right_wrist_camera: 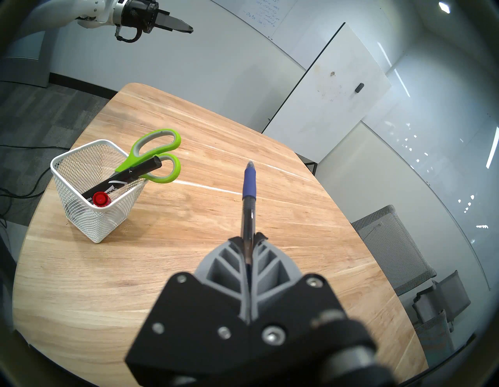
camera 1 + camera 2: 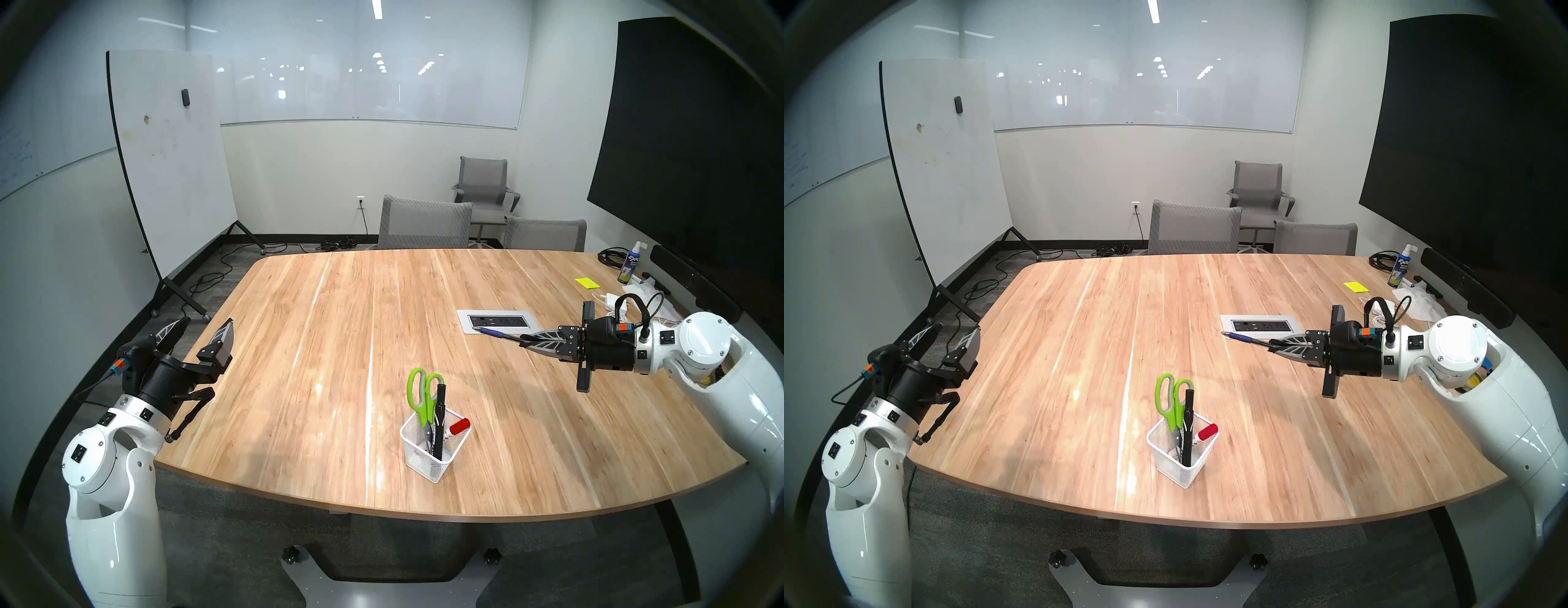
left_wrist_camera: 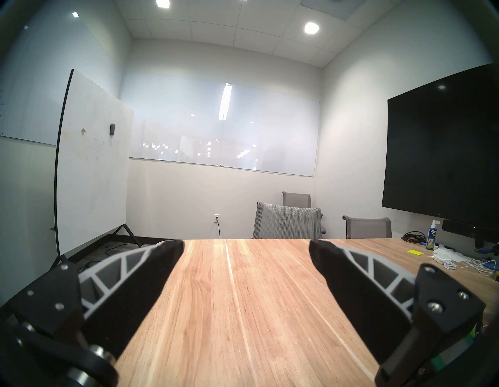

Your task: Place the pen, the marker, and the scissors into the pen holder

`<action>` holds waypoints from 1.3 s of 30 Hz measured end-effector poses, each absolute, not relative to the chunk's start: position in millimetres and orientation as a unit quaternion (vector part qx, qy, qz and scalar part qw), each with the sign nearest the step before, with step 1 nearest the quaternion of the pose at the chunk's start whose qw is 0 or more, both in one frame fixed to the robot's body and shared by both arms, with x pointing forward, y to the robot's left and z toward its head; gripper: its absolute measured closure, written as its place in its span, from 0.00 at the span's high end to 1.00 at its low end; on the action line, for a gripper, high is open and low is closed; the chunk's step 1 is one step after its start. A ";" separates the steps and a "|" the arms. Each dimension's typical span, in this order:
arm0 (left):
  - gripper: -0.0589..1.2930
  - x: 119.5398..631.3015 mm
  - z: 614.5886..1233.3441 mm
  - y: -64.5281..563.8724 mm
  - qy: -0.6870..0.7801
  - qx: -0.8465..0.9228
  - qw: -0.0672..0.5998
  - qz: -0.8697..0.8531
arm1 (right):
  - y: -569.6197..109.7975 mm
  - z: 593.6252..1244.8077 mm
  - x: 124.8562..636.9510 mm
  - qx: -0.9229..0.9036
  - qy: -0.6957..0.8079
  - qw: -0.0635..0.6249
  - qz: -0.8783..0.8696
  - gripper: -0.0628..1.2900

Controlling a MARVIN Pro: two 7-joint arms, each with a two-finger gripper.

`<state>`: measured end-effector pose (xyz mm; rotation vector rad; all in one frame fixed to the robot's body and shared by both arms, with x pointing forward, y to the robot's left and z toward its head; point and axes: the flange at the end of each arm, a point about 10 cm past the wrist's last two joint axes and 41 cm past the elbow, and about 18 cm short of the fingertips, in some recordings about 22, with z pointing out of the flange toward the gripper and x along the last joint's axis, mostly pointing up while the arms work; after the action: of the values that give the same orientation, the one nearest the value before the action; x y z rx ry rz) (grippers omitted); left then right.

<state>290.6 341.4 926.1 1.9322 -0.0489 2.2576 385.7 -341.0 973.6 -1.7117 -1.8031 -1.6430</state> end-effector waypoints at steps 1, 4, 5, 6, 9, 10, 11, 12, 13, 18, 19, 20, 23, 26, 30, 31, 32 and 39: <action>0.98 290.6 926.1 341.4 -0.016 0.648 0.085 0.757 | -341.0 973.6 385.7 -0.573 -0.603 0.081 -0.550 0.03; 0.98 290.6 926.1 341.4 -0.016 0.648 0.085 0.757 | -341.0 973.6 385.7 -0.573 -0.603 0.081 -0.550 0.03; 0.98 290.6 926.1 341.4 -0.016 0.648 0.085 0.757 | -341.0 973.6 385.7 -0.573 -0.603 0.081 -0.550 0.03; 0.98 290.6 926.1 341.4 -0.016 0.648 0.085 0.757 | -341.0 973.6 385.7 -0.573 -0.603 0.081 -0.550 0.03; 0.98 290.6 926.1 341.4 -0.016 0.648 0.085 0.757 | -341.0 973.6 385.7 -0.573 -0.603 0.081 -0.550 0.03; 0.98 290.6 926.1 341.4 -0.016 0.648 0.085 0.757 | -341.0 973.6 385.7 -0.573 -0.603 0.081 -0.550 0.03; 0.98 290.6 926.1 341.4 -0.016 0.648 0.085 0.757 | -341.0 973.6 385.7 -0.573 -0.603 0.081 -0.550 0.03; 0.98 290.6 926.1 341.4 -0.016 0.648 0.085 0.757 | -341.0 973.6 385.7 -0.573 -0.603 0.081 -0.550 0.03; 0.98 290.6 926.1 341.4 -0.016 0.648 0.085 0.757 | -341.0 973.6 385.7 -0.573 -0.603 0.081 -0.550 0.03; 0.98 290.6 926.1 341.4 -0.016 0.648 0.085 0.757 | -341.0 973.6 385.7 -0.573 -0.603 0.081 -0.550 0.03; 0.98 290.6 926.1 341.4 -0.016 0.648 0.085 0.757 | -341.0 973.6 385.7 -0.573 -0.603 0.081 -0.550 0.03; 0.98 290.6 926.1 341.4 -0.016 0.648 0.085 0.757 | -341.0 973.6 385.7 -0.573 -0.603 0.081 -0.550 0.03; 0.98 290.6 926.1 341.4 -0.016 0.648 0.085 0.757 | -341.0 973.6 385.7 -0.573 -0.603 0.081 -0.550 0.03; 0.98 290.6 926.1 341.4 -0.016 0.648 0.085 0.757 | -341.0 973.6 385.7 -0.573 -0.603 0.081 -0.550 0.03; 0.98 290.6 926.1 341.4 -0.016 0.648 0.085 0.757 | -341.0 973.6 385.7 -0.573 -0.603 0.081 -0.550 0.03; 0.98 290.6 926.1 341.4 -0.016 0.648 0.085 0.757 | -341.0 973.6 385.7 -0.573 -0.603 0.081 -0.550 0.03; 0.98 290.6 926.1 341.4 -0.016 0.648 0.085 0.757 | -341.0 973.6 385.7 -0.573 -0.603 0.081 -0.550 0.03; 0.98 290.6 926.1 341.4 -0.016 0.648 0.085 0.757 | -341.0 973.6 385.7 -0.573 -0.603 0.081 -0.550 0.03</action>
<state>290.6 341.4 926.1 1.9322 -0.0489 2.2576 385.7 -341.0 973.6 -1.7116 -1.8031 -1.6430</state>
